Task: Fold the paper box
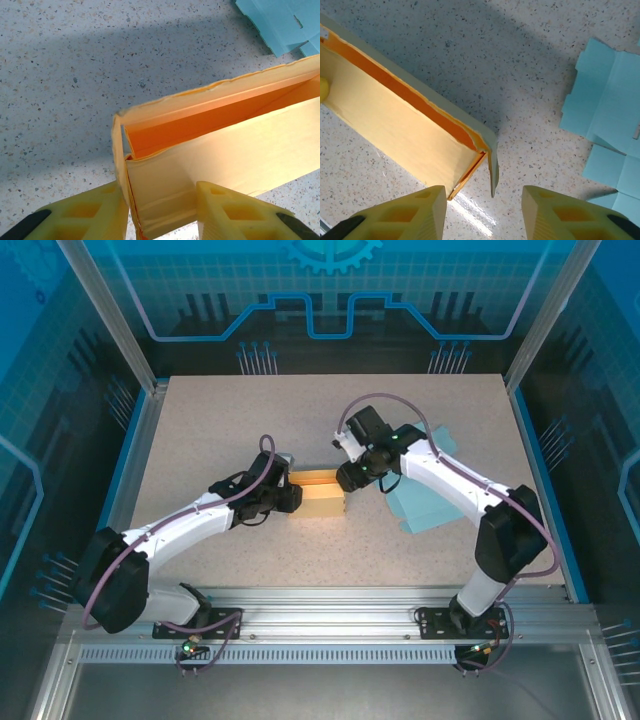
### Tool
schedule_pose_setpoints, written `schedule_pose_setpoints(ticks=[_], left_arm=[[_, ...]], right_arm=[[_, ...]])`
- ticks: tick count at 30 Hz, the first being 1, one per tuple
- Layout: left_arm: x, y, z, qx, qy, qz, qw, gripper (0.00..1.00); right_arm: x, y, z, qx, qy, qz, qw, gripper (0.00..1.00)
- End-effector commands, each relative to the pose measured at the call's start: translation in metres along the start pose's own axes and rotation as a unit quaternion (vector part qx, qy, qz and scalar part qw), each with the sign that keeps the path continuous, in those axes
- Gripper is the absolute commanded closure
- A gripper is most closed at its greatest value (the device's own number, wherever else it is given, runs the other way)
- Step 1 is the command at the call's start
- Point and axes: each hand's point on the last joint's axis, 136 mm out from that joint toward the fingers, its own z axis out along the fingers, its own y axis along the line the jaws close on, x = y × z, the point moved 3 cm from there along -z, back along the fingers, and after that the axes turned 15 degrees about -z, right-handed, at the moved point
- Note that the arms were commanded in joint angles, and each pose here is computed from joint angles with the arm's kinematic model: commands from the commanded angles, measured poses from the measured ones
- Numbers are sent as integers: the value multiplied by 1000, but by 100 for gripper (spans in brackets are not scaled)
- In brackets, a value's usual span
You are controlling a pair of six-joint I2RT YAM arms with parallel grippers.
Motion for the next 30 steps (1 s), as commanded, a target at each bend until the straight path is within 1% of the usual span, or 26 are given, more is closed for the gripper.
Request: schedule_pose_setpoints(ticks=[1,7,15,16,19,21,23,25,27,29,30], left_arm=[[29,28,9,-62,61,-1,996,62],[29,28,10,-62,62,0,996,62],[29,27,10,-61,63,0,996,62],[29,27,10,-61,62,-1,996,62],[29,27,10,-60,62,-1,996,62],[28,27,9,-59,61,-1,996,62],[28,27,10,-59,60,-2,996,62],[28,26,9,-59,60,-2,996,62],[29,27,9,-59,61,-1,996,62],[28,27,9,-59,60,-2,996,62],[28,27,10,-59,60,-2,996,62]], right_arm=[[-7,-1,1,-6,-1,-5,1000,55],[-10,-1,8,-7,4,1,1000,70],[-17,-3,6,10,4,-1,1000,70],[-17,-3,7,9,5,-2,1000,71],[-16,-3,9,7,10,-1,1000,79],[-15,-2,10,8,13,-1,1000,78],[-13,-2,11,11,16,1,1000,74],[-11,-2,10,12,18,2,1000,73],[-11,0,9,11,16,2,1000,78],[-11,2,8,3,12,4,1000,88],[-12,4,7,-1,10,6,1000,91]])
